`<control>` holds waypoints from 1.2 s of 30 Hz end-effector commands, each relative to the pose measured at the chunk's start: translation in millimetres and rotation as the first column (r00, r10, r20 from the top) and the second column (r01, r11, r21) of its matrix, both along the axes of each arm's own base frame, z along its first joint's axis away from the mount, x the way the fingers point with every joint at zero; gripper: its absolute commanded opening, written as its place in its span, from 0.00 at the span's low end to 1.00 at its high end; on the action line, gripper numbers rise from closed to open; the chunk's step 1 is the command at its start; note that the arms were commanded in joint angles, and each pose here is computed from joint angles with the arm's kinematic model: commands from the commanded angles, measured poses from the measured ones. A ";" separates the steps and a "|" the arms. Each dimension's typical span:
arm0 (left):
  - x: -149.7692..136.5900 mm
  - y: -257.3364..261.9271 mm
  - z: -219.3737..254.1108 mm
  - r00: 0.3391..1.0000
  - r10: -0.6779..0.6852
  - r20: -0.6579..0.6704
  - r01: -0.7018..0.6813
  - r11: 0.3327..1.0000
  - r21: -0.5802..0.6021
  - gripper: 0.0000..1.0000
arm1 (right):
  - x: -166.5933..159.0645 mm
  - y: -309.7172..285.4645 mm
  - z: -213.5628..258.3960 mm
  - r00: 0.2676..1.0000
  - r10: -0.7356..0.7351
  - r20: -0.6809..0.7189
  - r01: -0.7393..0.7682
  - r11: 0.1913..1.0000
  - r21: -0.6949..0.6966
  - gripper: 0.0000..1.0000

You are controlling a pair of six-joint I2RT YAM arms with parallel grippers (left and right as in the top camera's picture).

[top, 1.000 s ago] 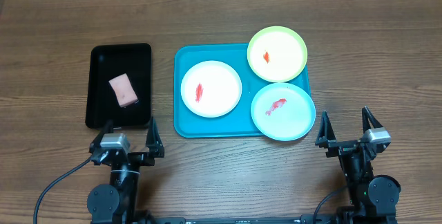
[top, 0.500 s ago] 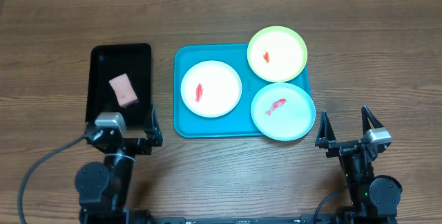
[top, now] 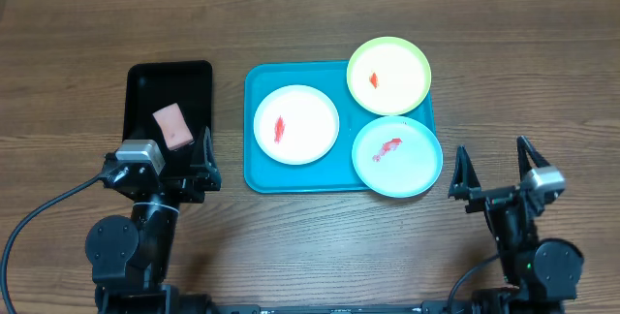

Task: Clean dirty plates on tray and stack at the side
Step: 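Move left gripper toward pink sponge and right gripper toward plates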

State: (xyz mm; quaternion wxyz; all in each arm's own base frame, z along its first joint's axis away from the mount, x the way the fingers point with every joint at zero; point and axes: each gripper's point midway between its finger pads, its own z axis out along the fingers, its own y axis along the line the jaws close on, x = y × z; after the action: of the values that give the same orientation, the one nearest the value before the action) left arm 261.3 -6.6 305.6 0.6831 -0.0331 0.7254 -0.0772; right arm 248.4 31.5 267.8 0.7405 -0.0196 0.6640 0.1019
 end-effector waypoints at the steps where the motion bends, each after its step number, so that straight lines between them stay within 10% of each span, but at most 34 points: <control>1: -1.8 -3.0 12.6 1.000 -0.015 0.025 0.015 1.000 -0.005 1.00 | 3.5 11.8 30.6 0.998 0.067 0.014 -0.067 0.998 -0.003 1.00; 15: 8.2 -10.2 39.8 0.998 -0.060 -0.010 0.060 0.998 -0.010 1.00 | 26.3 51.3 66.8 0.874 0.292 -0.389 -0.287 0.955 0.073 1.00; 36: 61.4 -21.3 39.2 0.888 -0.147 -0.436 0.118 0.989 -0.094 1.00 | 19.5 89.6 26.7 0.574 0.522 -0.631 -0.428 0.848 0.313 1.00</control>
State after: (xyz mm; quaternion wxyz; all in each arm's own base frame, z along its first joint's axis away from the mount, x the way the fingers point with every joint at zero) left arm 322.4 -17.8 328.2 0.4883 -0.0380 0.8645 -0.1129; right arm 271.3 112.1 282.9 0.3813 -0.0960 0.8651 0.3113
